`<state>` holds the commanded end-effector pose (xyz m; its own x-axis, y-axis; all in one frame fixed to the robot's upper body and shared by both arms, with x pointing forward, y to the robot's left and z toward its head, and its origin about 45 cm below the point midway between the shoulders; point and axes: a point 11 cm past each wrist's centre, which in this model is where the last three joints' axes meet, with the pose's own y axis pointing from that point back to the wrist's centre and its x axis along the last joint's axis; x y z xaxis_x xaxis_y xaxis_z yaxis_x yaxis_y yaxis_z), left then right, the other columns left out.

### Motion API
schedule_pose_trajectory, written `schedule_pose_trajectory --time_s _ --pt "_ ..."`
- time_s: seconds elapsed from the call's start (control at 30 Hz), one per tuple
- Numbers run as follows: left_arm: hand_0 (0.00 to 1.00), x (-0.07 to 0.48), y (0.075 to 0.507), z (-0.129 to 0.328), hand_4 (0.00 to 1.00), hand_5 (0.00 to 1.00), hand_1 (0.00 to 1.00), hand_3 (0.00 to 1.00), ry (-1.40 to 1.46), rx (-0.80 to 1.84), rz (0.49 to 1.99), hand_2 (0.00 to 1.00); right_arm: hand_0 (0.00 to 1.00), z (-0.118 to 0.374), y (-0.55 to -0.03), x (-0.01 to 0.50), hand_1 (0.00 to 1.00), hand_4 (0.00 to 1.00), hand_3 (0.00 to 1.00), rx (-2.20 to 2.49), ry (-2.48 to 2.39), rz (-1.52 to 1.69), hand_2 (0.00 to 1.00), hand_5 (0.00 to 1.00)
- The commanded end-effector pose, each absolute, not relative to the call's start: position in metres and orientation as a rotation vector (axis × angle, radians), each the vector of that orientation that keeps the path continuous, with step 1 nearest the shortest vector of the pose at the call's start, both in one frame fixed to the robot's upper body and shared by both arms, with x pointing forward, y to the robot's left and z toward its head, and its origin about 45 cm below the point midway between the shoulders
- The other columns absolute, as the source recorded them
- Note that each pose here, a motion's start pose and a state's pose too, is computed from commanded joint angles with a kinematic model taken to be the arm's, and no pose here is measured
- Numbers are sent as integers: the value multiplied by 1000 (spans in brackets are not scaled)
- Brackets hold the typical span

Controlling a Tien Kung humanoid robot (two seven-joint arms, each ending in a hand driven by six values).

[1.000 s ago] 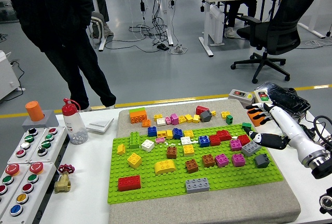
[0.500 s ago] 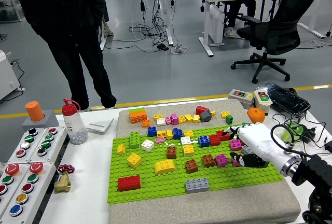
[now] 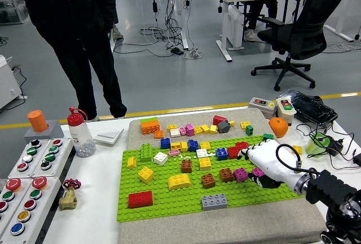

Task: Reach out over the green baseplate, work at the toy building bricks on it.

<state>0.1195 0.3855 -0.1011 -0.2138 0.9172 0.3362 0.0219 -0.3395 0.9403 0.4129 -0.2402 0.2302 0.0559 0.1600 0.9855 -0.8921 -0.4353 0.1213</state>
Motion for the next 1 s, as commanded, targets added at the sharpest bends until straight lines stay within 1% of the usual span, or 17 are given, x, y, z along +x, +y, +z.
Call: schedule_pose_trajectory --time_s 0.37,0.93,0.97,1.0 --pt "638 116 387 -102 355 993 603 465 1173 1353 1632 611 418 218 -239 420 569 674 688 1453 -740 1504 654 104" --pt "638 112 386 -103 355 993 603 464 1181 1352 1633 611 409 205 -251 428 565 665 682 1413 -705 1450 660 102" --pt "638 111 386 -103 355 992 603 463 1181 1352 1634 611 345 205 -252 428 516 664 680 1411 -703 1447 660 102" --pt "638 111 386 -103 355 992 603 463 1182 1352 1634 611 345 204 -253 428 516 664 680 1408 -702 1444 660 102"
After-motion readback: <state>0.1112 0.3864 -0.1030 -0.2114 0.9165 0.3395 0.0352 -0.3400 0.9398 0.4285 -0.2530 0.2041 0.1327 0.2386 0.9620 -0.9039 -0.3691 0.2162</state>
